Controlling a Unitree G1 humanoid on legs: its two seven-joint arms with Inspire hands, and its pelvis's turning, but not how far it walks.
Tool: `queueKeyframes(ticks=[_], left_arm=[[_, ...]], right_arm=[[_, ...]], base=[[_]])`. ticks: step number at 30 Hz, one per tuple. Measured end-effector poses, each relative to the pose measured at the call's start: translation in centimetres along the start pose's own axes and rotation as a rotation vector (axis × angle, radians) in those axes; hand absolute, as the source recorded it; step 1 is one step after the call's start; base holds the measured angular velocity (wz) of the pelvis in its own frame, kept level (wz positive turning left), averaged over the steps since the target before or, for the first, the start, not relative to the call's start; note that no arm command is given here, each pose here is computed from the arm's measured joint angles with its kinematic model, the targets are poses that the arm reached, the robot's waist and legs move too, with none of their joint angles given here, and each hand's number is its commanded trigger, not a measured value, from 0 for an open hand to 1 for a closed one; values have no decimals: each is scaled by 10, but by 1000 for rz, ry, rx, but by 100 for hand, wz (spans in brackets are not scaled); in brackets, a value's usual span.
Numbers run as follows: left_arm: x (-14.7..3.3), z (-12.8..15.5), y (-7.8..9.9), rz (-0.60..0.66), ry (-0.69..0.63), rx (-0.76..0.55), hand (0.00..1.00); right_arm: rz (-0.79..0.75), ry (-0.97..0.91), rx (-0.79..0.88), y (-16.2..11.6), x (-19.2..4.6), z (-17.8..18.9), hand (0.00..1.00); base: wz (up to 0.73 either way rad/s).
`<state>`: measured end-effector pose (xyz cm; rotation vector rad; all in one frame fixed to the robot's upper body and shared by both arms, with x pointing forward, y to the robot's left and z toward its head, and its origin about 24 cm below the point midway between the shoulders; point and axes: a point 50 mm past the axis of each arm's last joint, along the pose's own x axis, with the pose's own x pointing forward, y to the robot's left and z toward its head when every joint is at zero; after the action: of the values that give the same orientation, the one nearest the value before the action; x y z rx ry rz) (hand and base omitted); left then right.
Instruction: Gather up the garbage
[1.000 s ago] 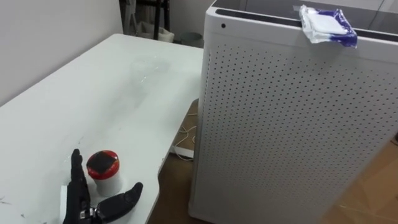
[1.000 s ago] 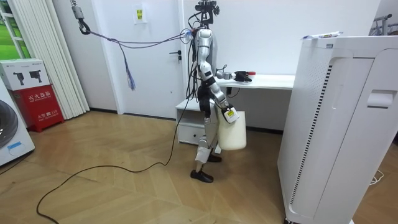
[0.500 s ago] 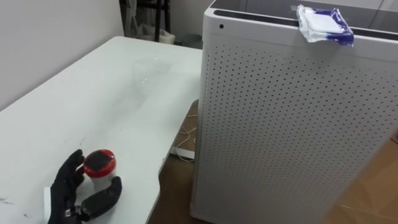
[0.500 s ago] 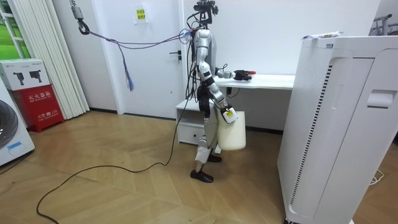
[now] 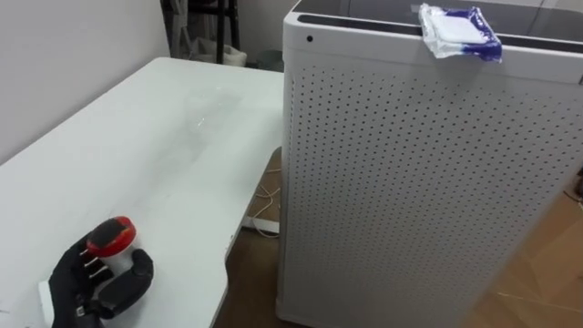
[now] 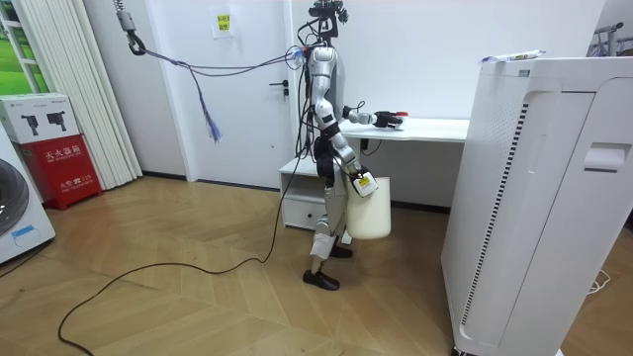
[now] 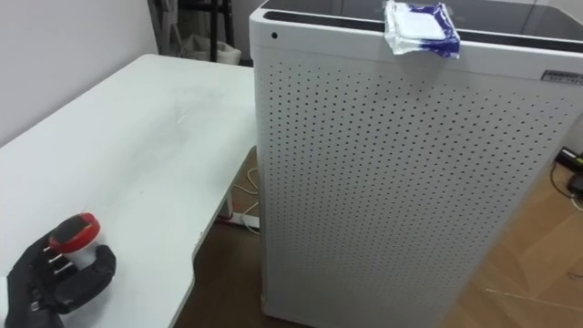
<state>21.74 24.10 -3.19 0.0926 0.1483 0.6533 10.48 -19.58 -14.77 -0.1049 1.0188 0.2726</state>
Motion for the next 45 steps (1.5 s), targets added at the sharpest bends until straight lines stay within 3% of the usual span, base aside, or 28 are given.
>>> queueKeyframes(ticks=[7,14,19,22,27,31,45], left_arm=[[1,0,1,0,0,5,100],[1,5,-3,-41,27,-98,100],[-8,17,-30,-231,3,-126,100],[-25,35,-60,-441,-30,-204,100],[-46,56,-93,-708,-97,-234,100],[-50,68,-103,-826,-145,-256,100],[-65,67,-113,-1030,-149,-217,100]], right_arm=[[2,-2,-1,1,0,0,100],[12,-39,-6,2,1,9,100],[19,-53,-8,3,2,14,100],[18,-68,-37,2,7,25,100],[4,-118,-79,-2,13,50,100],[-31,-176,-97,-9,15,73,100],[-145,-294,-90,-35,15,124,100]], base=[[0],[0],[0],[-8],[-8],[-16],[-9]])
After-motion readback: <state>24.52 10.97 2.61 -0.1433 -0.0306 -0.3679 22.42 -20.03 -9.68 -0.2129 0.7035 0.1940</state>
